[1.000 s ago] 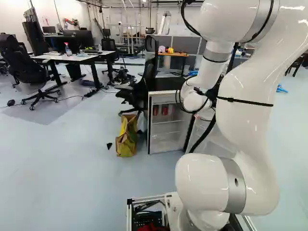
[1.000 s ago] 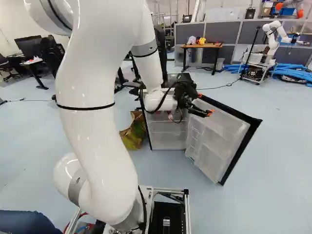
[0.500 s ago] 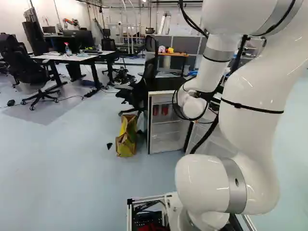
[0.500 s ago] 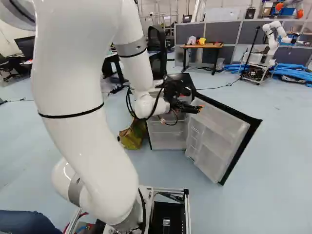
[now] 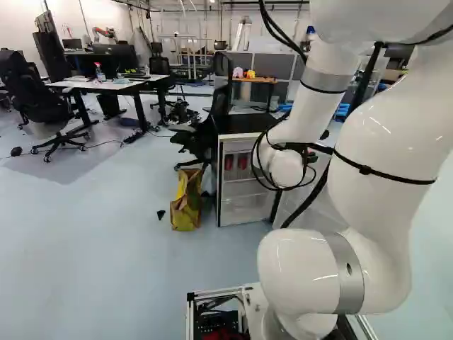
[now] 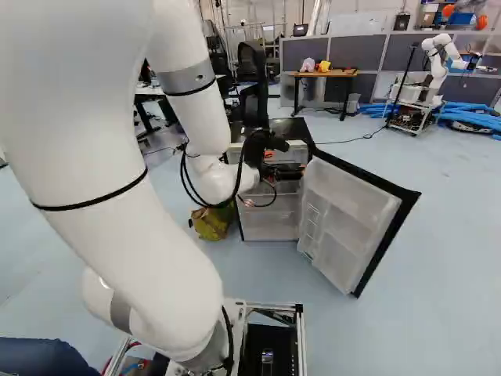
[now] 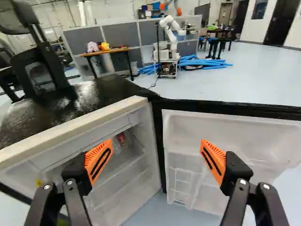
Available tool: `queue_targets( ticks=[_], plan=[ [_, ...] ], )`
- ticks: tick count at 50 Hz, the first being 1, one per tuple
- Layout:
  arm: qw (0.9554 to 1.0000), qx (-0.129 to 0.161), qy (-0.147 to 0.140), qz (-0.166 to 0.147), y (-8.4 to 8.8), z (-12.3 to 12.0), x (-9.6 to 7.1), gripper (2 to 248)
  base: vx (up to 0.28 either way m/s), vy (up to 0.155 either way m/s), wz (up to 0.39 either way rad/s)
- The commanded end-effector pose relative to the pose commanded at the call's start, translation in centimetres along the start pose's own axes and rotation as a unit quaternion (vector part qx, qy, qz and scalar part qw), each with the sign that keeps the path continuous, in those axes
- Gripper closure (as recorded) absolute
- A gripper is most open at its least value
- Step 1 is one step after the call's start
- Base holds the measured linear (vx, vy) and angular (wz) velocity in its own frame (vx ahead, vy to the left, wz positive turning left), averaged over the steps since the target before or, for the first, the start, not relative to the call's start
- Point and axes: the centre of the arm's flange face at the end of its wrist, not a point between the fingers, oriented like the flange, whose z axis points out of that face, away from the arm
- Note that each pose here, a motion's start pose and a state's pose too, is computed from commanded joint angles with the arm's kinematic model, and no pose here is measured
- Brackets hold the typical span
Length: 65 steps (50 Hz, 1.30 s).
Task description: Grab a drink from the fridge
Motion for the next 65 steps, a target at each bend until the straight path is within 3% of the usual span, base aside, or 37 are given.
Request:
queue_targets(
  ticks=[10, 22, 35, 53, 65],
  plan=[
    [0.9983, 0.052, -0.009, -0.027, -0.6, -1.9, -0.6, 3, 0.0, 0.0, 0.0],
    [0.9921, 0.106, -0.027, -0.061, -1.5, -2.1, -1.5, 3, 0.0, 0.0, 0.0],
    [0.98, 0.163, -0.059, -0.098, -2.4, -1.8, -3.1, 3, 0.0, 0.0, 0.0],
    [0.9565, 0.225, -0.116, -0.145, -3.4, -1.5, -5.5, 3, 0.0, 0.0, 0.0],
    [0.9537, 0.226, -0.134, -0.147, -3.4, -0.9, -6.6, 3, 0.0, 0.0, 0.0]
  ],
)
